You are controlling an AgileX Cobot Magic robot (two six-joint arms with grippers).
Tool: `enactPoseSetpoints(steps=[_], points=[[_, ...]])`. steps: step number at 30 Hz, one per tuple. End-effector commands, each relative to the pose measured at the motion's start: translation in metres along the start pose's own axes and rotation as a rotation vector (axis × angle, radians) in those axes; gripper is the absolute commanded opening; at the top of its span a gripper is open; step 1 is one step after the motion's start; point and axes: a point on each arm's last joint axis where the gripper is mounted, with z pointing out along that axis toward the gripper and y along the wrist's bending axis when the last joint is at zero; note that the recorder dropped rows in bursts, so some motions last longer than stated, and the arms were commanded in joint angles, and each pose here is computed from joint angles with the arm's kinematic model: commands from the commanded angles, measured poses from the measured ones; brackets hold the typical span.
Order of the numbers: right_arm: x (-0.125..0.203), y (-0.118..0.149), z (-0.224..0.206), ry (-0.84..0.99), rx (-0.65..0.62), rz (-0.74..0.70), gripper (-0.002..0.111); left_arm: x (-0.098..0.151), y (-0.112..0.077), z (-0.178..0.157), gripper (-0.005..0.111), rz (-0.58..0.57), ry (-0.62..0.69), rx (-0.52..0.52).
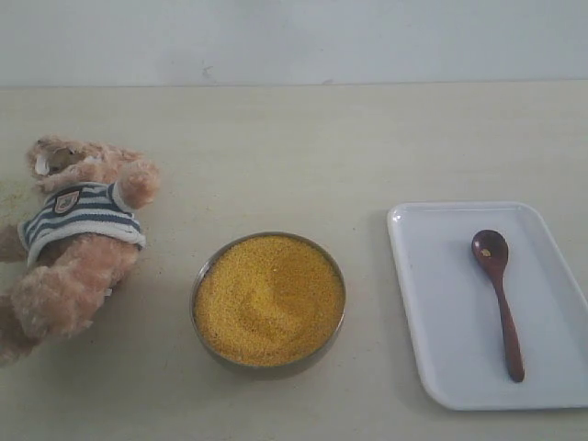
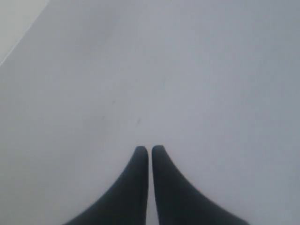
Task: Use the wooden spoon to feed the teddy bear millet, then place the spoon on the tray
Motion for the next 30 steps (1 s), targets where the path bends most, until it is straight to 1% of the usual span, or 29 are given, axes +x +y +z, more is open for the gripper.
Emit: enactPoseSetpoints(steps=[1,4,6,7,9,11,12,13,14,15,16,17,18,19,20,22,23,24,28,30], points=[[0.001,0.000,0.000,-0.006,0.006,0.002,0.001,-0.050,-0.034,0.012,0.005,-0.053,-0.273,0.144],[0.001,0.000,0.000,-0.006,0.006,0.002,0.001,-0.075,-0.061,0.042,0.005,0.044,-0.243,0.157],[0.001,0.000,0.000,-0.006,0.006,0.002,0.001,-0.087,-0.080,0.067,0.005,0.146,-0.152,0.164],[0.001,0.000,0.000,-0.006,0.006,0.002,0.001,-0.088,-0.087,0.082,0.005,0.228,-0.061,0.142],[0.001,0.000,0.000,-0.006,0.006,0.002,0.001,-0.085,-0.089,0.109,0.005,0.352,0.160,0.029],[0.001,0.000,0.000,-0.006,0.006,0.002,0.001,-0.076,-0.080,0.134,0.007,0.395,0.437,-0.163],[0.001,0.000,0.000,-0.006,0.006,0.002,0.001,-0.059,-0.066,0.154,0.013,0.424,0.670,-0.311],[0.001,0.000,0.000,-0.006,0.006,0.002,0.001,-0.049,-0.058,0.161,0.019,0.444,0.778,-0.364],[0.001,0.000,0.000,-0.006,0.006,0.002,0.001,-0.023,-0.044,0.171,0.036,0.472,1.004,-0.394],[0.001,0.000,0.000,-0.006,0.006,0.002,0.001,-0.011,-0.039,0.173,0.047,0.469,1.098,-0.393],[0.001,0.000,0.000,-0.006,0.006,0.002,0.001,0.018,-0.029,0.175,0.069,0.376,1.270,-0.388],[0.001,0.000,0.000,-0.006,0.006,0.002,0.001,0.030,-0.026,0.176,0.078,0.324,1.326,-0.381],[0.001,0.000,0.000,-0.006,0.006,0.002,0.001,0.053,-0.017,0.176,0.093,0.281,1.442,-0.348],[0.001,0.000,0.000,-0.006,0.006,0.002,0.001,0.061,-0.012,0.176,0.096,0.272,1.478,-0.340],[0.001,0.000,0.000,-0.006,0.006,0.002,0.001,0.080,0.000,0.175,0.100,0.255,1.554,-0.353],[0.001,0.000,0.000,-0.006,0.006,0.002,0.001,0.102,0.017,0.173,0.100,0.232,1.636,-0.401],[0.001,0.000,0.000,-0.006,0.006,0.002,0.001,0.112,0.023,0.173,0.100,0.208,1.662,-0.418],[0.001,0.000,0.000,-0.006,0.006,0.002,0.001,0.121,0.028,0.173,0.100,0.190,1.691,-0.423],[0.001,0.000,0.000,-0.006,0.006,0.002,0.001,0.159,0.036,0.170,0.100,0.237,1.775,-0.371],[0.001,0.000,0.000,-0.006,0.006,0.002,0.001,0.170,0.040,0.168,0.100,0.244,1.808,-0.376]])
